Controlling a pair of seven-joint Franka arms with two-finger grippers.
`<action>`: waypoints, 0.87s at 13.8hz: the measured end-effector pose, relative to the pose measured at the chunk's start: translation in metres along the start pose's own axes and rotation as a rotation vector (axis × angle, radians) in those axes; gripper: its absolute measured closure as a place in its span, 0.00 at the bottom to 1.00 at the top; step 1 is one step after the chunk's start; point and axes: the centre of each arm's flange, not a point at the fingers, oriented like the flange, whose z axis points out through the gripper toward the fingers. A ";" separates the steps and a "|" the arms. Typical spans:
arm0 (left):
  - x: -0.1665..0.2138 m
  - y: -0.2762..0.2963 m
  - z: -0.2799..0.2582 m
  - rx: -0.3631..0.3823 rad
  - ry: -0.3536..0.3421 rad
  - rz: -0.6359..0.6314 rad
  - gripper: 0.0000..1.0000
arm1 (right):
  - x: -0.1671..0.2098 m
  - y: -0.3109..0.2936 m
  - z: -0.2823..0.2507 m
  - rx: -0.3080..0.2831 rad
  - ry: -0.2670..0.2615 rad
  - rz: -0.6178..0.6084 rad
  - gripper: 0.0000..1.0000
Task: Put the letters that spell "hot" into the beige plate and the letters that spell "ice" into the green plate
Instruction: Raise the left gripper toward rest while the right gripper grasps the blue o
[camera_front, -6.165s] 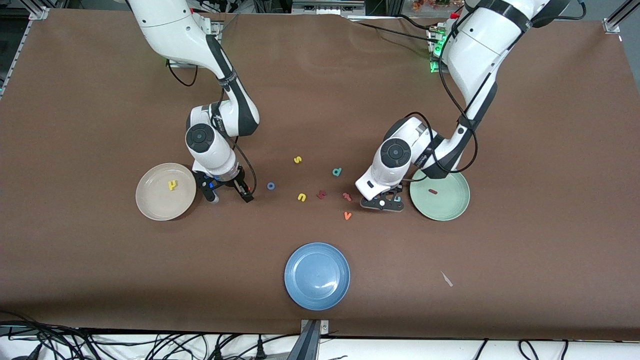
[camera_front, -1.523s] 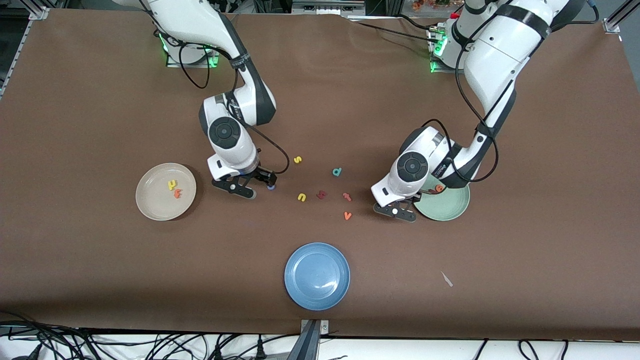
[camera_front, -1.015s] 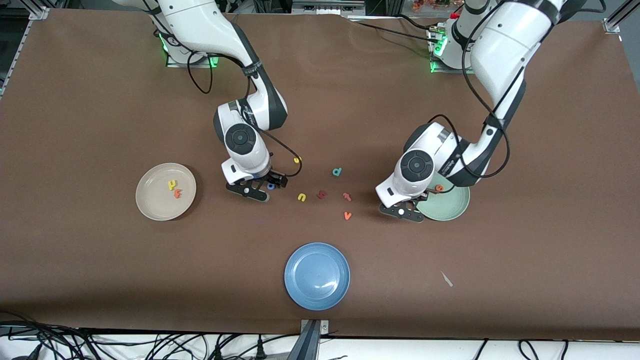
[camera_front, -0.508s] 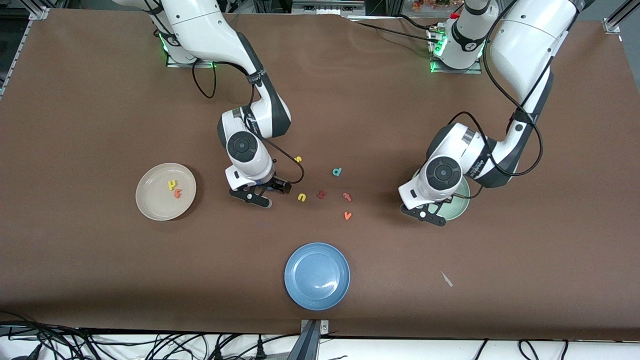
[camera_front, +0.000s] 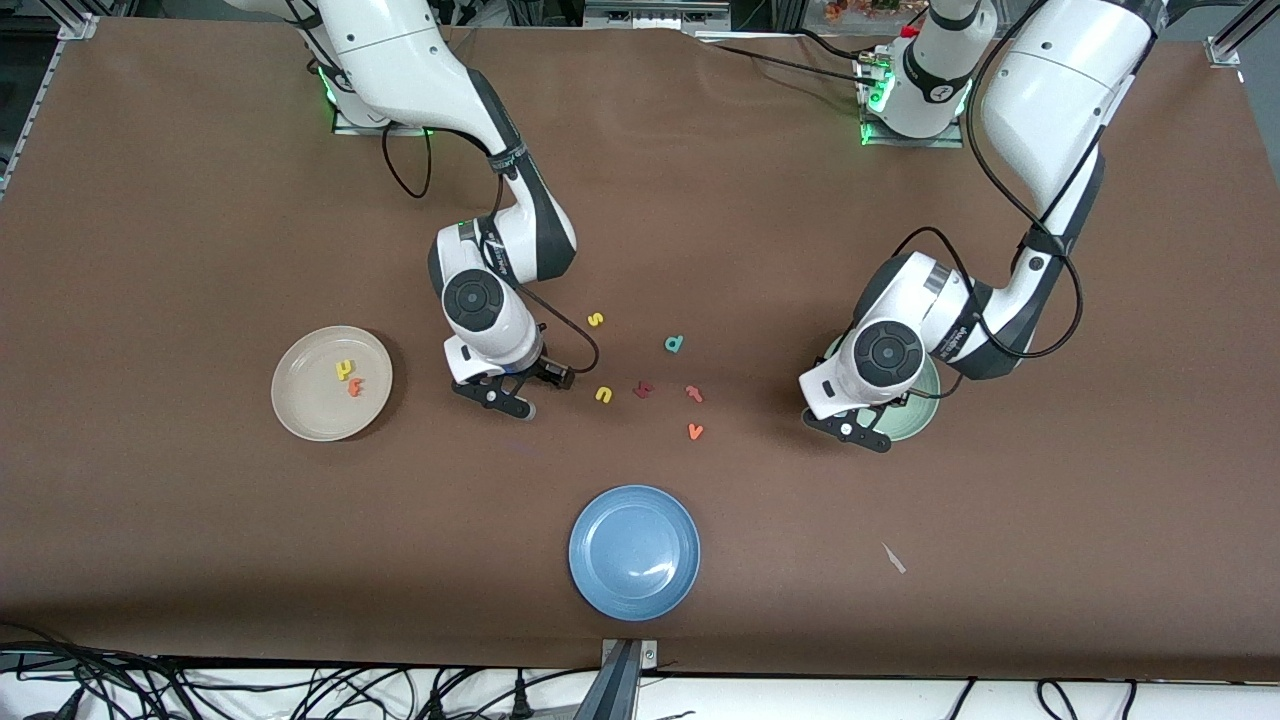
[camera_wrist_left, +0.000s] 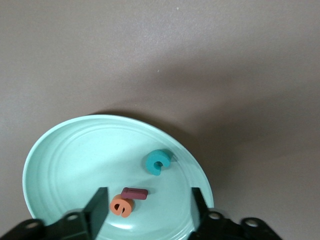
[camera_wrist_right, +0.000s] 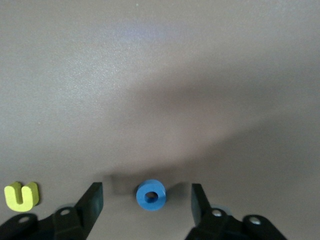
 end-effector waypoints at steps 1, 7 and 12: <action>0.000 0.001 -0.003 0.000 0.003 0.001 0.08 | 0.000 0.001 0.001 -0.001 -0.003 0.001 0.21; -0.026 0.007 -0.111 0.051 0.023 -0.003 0.00 | -0.001 0.004 0.010 -0.015 -0.013 0.004 0.32; -0.089 -0.040 -0.260 0.053 0.051 -0.136 0.00 | -0.002 0.003 0.010 -0.003 -0.029 0.020 0.39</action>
